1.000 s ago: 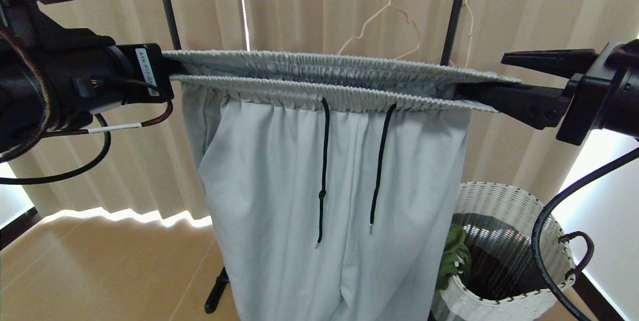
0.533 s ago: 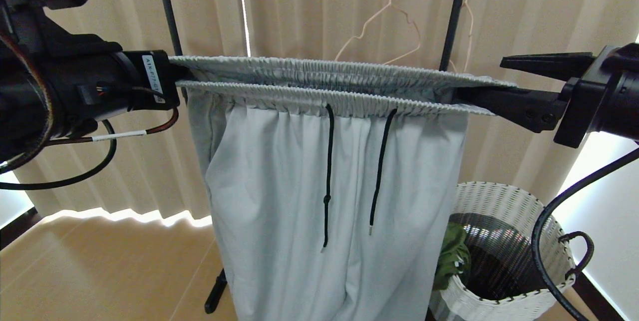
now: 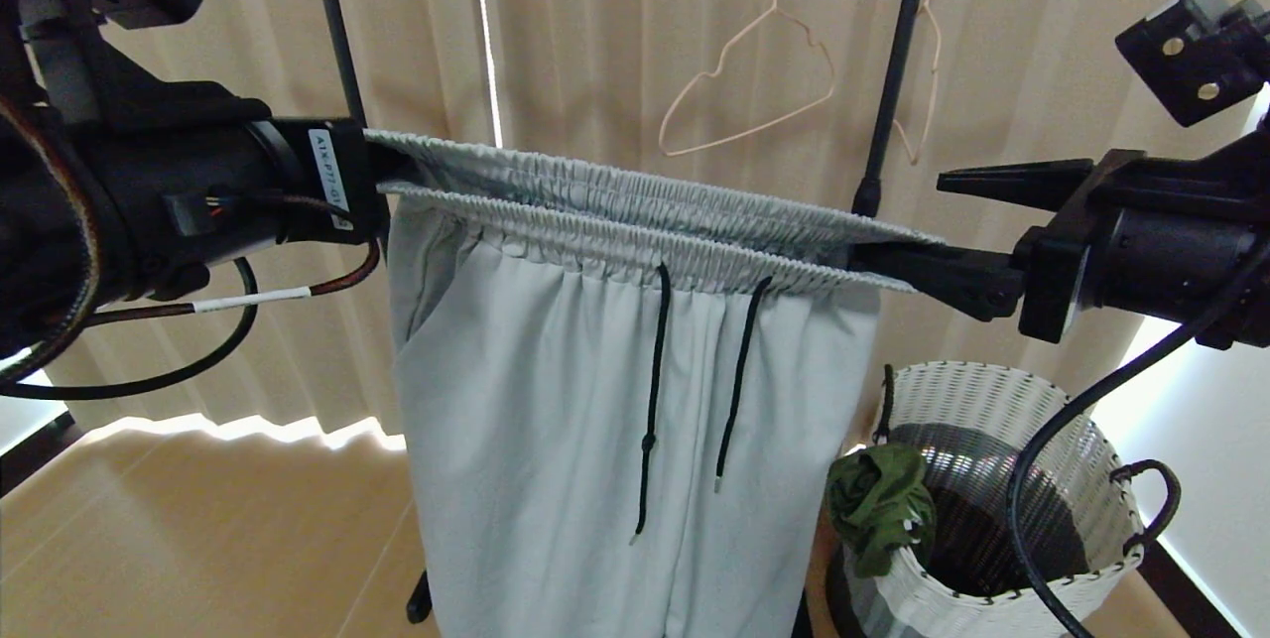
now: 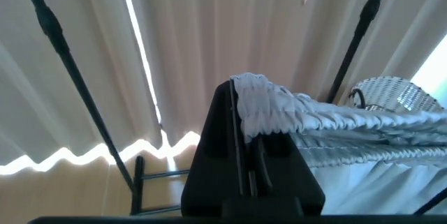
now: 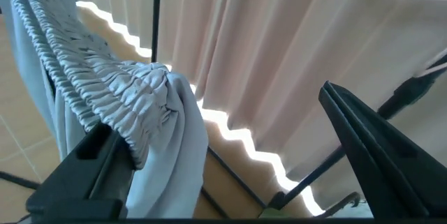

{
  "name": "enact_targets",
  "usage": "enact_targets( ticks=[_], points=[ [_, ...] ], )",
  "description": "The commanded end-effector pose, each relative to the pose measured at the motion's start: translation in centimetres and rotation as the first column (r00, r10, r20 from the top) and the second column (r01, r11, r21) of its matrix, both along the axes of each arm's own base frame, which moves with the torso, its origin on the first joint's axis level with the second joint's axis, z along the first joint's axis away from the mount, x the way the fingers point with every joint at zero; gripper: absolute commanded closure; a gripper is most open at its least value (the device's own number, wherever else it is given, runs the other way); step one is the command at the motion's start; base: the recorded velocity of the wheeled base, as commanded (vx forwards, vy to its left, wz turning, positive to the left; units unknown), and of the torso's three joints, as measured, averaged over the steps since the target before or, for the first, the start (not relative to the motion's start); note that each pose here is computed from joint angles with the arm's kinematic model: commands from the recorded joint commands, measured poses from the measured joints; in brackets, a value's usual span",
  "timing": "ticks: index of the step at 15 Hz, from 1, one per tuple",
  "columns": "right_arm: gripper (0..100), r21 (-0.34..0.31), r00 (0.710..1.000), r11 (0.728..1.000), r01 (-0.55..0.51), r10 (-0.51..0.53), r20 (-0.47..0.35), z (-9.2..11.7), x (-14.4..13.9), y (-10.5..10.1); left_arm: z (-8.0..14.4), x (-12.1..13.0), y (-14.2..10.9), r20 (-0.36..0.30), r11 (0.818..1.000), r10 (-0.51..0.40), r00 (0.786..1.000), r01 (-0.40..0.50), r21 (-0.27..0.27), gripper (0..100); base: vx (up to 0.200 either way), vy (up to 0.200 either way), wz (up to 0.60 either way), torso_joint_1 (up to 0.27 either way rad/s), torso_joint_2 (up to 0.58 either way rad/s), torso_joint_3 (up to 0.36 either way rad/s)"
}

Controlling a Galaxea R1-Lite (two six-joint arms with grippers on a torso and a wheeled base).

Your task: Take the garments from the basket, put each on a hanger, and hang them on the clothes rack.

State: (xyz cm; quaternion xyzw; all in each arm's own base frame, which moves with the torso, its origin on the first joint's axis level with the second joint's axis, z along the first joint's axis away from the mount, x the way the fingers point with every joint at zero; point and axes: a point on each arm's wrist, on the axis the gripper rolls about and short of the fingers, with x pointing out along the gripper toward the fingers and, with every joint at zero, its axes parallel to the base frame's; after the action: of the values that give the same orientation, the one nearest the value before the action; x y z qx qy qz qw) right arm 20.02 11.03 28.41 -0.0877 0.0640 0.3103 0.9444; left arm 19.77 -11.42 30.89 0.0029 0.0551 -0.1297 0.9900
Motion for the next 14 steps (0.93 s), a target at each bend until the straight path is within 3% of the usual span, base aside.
enact_targets(
  ticks=[1, 6, 10, 14],
  points=[
    [0, 0.001, 1.000, 1.000, -0.013, 0.013, -0.008, -0.2, 0.2, 0.2, -0.4, 0.4, 0.4, -0.012, 0.999, 0.033, 0.999, -0.033, 0.007, 100, 0.000, 0.000, 0.00, 0.000, 0.00, 0.000],
    [0, 0.089, 0.970, 0.968, -0.236, 0.228, 0.086, -0.8, -0.9, 0.1, -1.2, 0.8, 1.3, -0.031, 0.994, 0.111, 0.993, -0.110, 0.024, 100, 0.000, 0.000, 0.00, 0.000, 0.00, 0.000],
    [0, 0.090, 0.965, 0.962, -0.256, 0.249, 0.085, -1.3, -0.9, 0.2, -0.9, 0.7, 1.5, -0.021, 0.993, 0.117, 0.993, -0.117, 0.016, 100, 0.000, 0.000, 0.00, 0.000, 0.00, 0.000],
    [0, 0.086, 0.966, 0.964, -0.251, 0.244, 0.085, -1.5, -1.0, 0.0, -1.0, 1.4, 3.4, -0.017, 0.980, 0.198, 0.980, -0.197, 0.036, 100, 0.000, 0.000, 0.00, 0.000, 0.00, 0.000]
  ],
)
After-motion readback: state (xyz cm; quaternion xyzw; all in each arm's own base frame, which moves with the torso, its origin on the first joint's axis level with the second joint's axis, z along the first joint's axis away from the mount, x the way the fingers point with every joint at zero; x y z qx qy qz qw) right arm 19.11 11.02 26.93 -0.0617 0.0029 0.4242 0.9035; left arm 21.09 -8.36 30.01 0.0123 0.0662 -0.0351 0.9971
